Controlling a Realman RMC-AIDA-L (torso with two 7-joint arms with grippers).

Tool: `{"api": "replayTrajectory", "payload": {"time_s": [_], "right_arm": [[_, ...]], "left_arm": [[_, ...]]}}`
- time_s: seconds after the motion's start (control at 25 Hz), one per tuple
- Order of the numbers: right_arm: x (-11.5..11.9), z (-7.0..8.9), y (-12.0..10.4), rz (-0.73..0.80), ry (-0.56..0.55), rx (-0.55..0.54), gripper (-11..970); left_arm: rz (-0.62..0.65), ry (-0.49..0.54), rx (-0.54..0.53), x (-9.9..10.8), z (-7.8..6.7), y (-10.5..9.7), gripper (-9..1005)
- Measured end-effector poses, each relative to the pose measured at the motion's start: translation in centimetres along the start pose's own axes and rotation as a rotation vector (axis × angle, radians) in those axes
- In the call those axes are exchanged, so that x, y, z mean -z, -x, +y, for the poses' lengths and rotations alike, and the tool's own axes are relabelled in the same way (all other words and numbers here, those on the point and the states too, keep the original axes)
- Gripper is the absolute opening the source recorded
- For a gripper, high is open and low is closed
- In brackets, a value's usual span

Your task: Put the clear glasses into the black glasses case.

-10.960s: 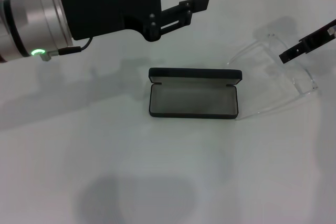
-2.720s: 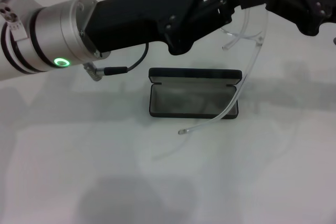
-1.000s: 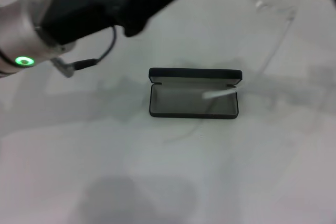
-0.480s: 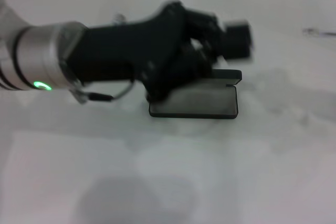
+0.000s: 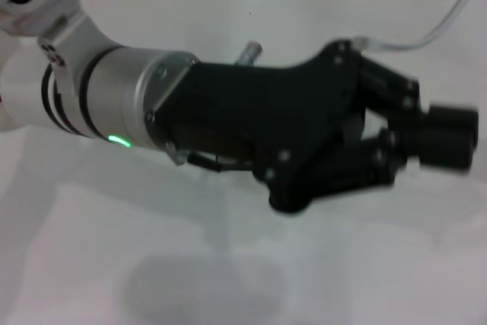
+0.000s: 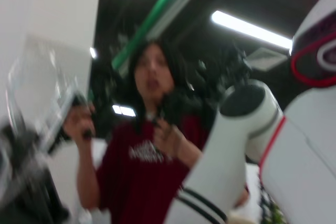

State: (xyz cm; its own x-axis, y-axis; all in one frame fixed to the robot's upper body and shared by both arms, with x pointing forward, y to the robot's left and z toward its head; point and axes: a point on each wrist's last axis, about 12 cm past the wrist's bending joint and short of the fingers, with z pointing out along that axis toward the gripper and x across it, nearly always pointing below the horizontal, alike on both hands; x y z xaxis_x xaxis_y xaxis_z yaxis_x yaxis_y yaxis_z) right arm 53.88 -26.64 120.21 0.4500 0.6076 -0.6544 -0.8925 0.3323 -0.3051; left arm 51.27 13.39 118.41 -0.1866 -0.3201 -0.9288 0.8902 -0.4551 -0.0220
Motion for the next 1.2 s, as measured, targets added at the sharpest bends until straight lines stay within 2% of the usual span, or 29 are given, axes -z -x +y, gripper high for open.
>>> {"api": "replayTrajectory", "payload": {"time_s": [0.08,0.32,0.64,0.92,1.2], "right_arm": [[-0.2,0.3,-0.6,0.017,0.013,-0.011,71],[-0.1,0.7,-1.4,0.053,0.009,-0.02,71],[-0.3,0.7,-2.2,0.09,0.002,-0.046,72],[-0.8,0.8,-3.4,0.145,0.013,-0.073,72],[-0.7,0.8,-3.4,0.139,0.0,-0.048,71]], "left_arm": [[-0.091,0.074,-0.06,0.9,-0.1,0.1,86],[-0.191,0.182,-0.095,2.4,-0.3,0.2,86],[-0.228,0.256,-0.108,3.1,-0.2,0.2,86],[-0.239,0.328,-0.107,3.4,0.5,0.2,86],[-0.219,0.32,-0.098,3.3,0.6,0.2,87]]}}
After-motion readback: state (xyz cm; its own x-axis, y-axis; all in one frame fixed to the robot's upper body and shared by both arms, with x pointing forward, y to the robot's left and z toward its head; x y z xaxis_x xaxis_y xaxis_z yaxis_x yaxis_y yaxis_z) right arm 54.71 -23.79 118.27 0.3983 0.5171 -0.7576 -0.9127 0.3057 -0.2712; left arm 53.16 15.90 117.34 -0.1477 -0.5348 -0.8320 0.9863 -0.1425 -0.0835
